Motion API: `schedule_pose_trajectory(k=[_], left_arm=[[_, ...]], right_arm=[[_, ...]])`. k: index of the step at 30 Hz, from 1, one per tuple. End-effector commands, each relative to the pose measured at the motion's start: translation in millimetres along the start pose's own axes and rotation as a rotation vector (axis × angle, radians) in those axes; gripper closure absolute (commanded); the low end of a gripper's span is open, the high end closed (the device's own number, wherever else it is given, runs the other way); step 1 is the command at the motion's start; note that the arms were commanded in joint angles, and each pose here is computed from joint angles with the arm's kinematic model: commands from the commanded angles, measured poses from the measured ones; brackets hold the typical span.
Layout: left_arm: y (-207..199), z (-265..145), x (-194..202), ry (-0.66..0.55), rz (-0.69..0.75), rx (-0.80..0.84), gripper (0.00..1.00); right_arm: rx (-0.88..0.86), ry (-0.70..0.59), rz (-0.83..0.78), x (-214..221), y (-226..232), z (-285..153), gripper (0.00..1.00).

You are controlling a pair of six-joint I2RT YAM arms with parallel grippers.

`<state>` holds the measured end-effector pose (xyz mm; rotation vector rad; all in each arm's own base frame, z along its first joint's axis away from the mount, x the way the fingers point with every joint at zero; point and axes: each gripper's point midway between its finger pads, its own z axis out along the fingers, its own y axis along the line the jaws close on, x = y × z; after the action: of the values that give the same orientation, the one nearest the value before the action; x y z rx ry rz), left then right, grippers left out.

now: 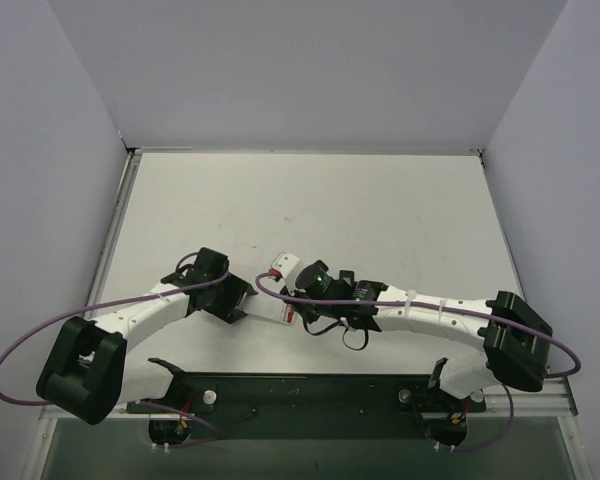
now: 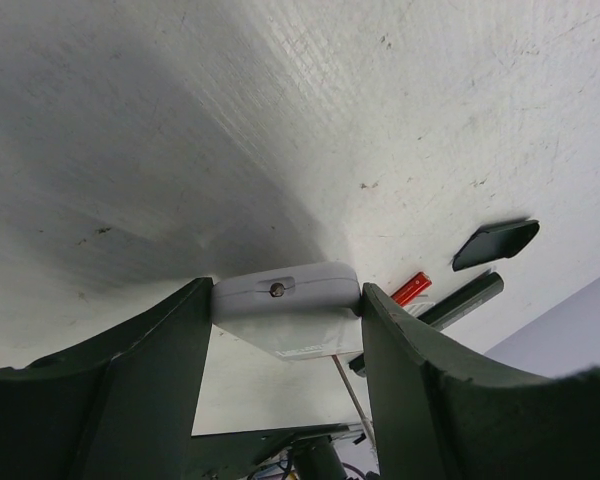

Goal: Unload the batteries from the remote control

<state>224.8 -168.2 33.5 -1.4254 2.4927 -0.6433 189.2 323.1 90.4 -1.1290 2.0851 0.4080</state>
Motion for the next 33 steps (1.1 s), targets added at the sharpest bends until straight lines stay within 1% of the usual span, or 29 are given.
schedule_pose_trajectory(k=[1, 7, 12, 18, 20, 25, 31, 33], left_arm=[[13.1, -2.9, -2.5, 0.001, 0.039, -0.036, 1.00], [15.4, -2.6, -7.7, -0.013, 0.030, -0.038, 1.00], [14.1, -4.2, -10.1, -0.023, 0.035, -0.039, 1.00], [12.0, -5.2, -10.7, -0.028, 0.047, -0.032, 1.00], [10.0, -5.2, -11.1, -0.028, 0.051, -0.021, 1.00], [0.3, -7.9, -7.4, -0.014, 0.048, 0.034, 1.00], [-2.5, -10.5, -6.9, -0.012, 0.053, 0.045, 1.00], [-10.9, -11.2, -6.1, -0.006, 0.064, 0.086, 1.00]], right_arm=[[0.045, 0.185, 0.022, 76.2, -1.1, -7.8, 1.00], [0.071, 0.132, 0.065, 89.4, 7.2, -9.9, 1.00], [0.076, 0.129, 0.099, 93.0, 8.7, -8.5, 1.00], [0.065, 0.104, 0.106, 82.7, 11.0, -7.0, 1.00], [0.061, 0.116, 0.102, 82.3, 11.8, -5.8, 1.00], [0.054, 0.100, 0.087, 64.4, 14.1, -1.5, 1.00], [0.041, 0.110, 0.081, 57.4, 11.9, 6.0, 1.00], [0.027, 0.105, 0.080, 55.4, 12.4, 6.4, 1.00]])
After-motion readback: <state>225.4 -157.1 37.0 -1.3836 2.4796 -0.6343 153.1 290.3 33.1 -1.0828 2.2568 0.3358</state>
